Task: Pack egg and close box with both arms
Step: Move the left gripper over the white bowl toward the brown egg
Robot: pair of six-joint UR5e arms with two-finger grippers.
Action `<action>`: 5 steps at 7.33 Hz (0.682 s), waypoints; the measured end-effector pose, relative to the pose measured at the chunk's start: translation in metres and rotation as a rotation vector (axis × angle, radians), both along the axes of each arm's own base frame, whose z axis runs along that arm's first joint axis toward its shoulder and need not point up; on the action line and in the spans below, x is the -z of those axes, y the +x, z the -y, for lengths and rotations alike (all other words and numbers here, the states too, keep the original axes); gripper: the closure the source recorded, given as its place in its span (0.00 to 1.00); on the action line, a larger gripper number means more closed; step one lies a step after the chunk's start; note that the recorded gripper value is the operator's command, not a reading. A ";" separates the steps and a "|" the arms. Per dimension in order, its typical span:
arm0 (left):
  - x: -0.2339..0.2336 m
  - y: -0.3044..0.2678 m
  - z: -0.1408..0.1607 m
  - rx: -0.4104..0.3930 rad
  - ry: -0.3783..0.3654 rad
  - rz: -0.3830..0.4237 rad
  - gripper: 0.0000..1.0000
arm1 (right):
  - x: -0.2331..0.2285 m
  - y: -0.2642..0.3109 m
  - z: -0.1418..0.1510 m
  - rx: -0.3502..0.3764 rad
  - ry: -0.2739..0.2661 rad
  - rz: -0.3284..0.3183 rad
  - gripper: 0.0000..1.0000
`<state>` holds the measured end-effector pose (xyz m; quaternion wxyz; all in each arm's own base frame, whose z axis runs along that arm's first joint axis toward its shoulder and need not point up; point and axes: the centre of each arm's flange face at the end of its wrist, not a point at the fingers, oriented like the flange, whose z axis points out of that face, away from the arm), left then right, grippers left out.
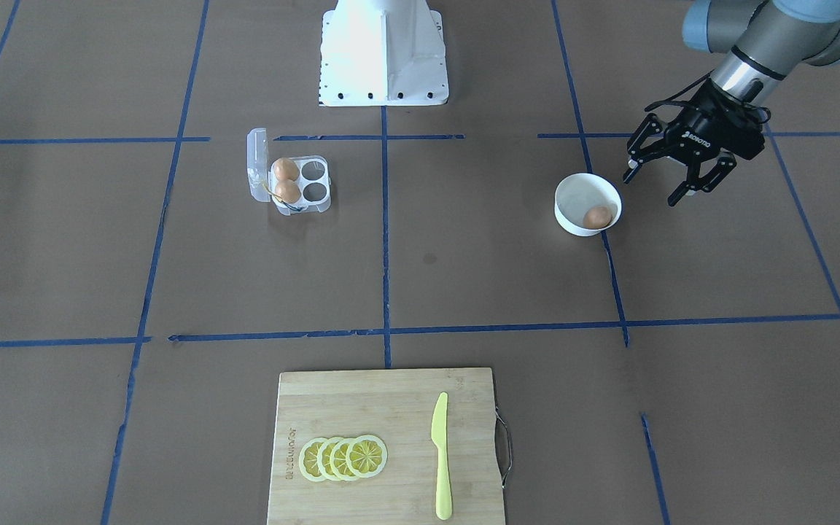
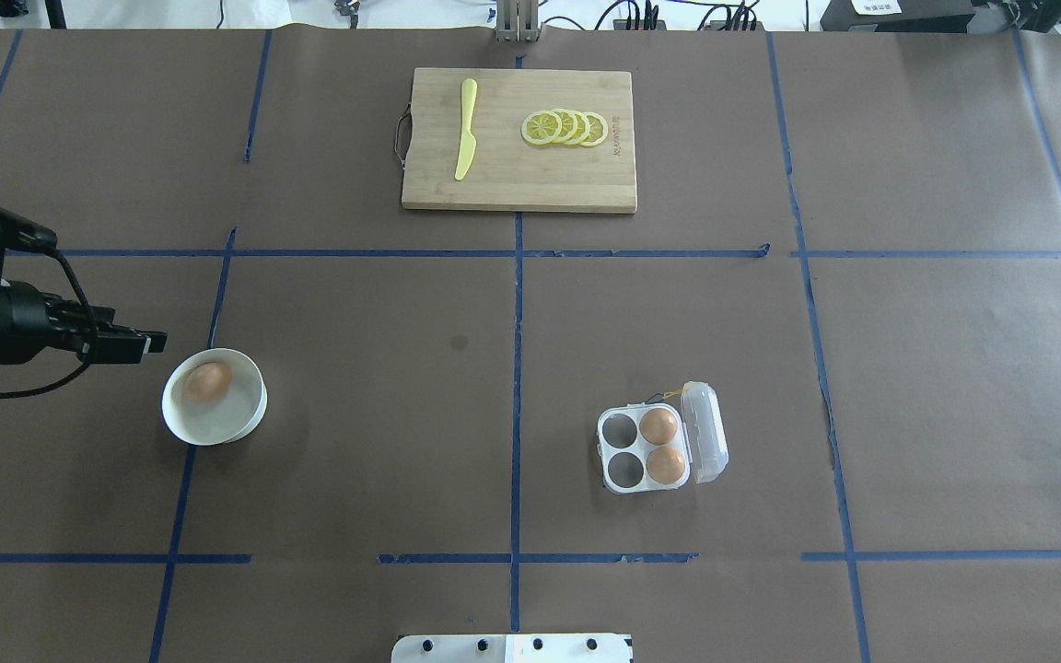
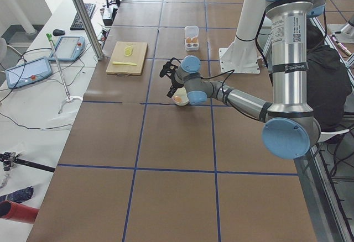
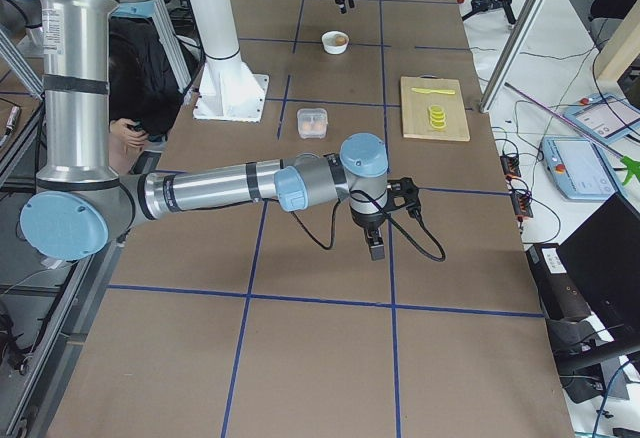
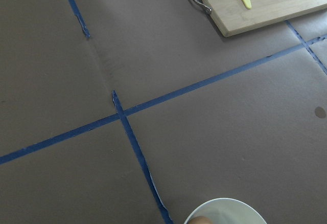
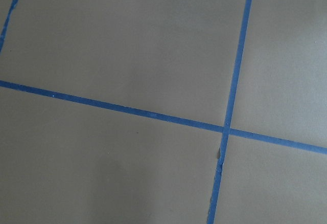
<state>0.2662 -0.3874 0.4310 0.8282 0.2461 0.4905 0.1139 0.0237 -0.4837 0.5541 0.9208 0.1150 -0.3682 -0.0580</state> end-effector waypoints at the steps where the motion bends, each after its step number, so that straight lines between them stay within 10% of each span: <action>1: -0.007 0.020 -0.010 -0.023 -0.006 0.016 0.35 | 0.000 0.000 0.000 0.000 0.000 0.000 0.00; 5: -0.025 0.071 -0.019 -0.057 -0.001 0.059 0.37 | 0.000 0.000 0.001 0.000 -0.002 0.000 0.00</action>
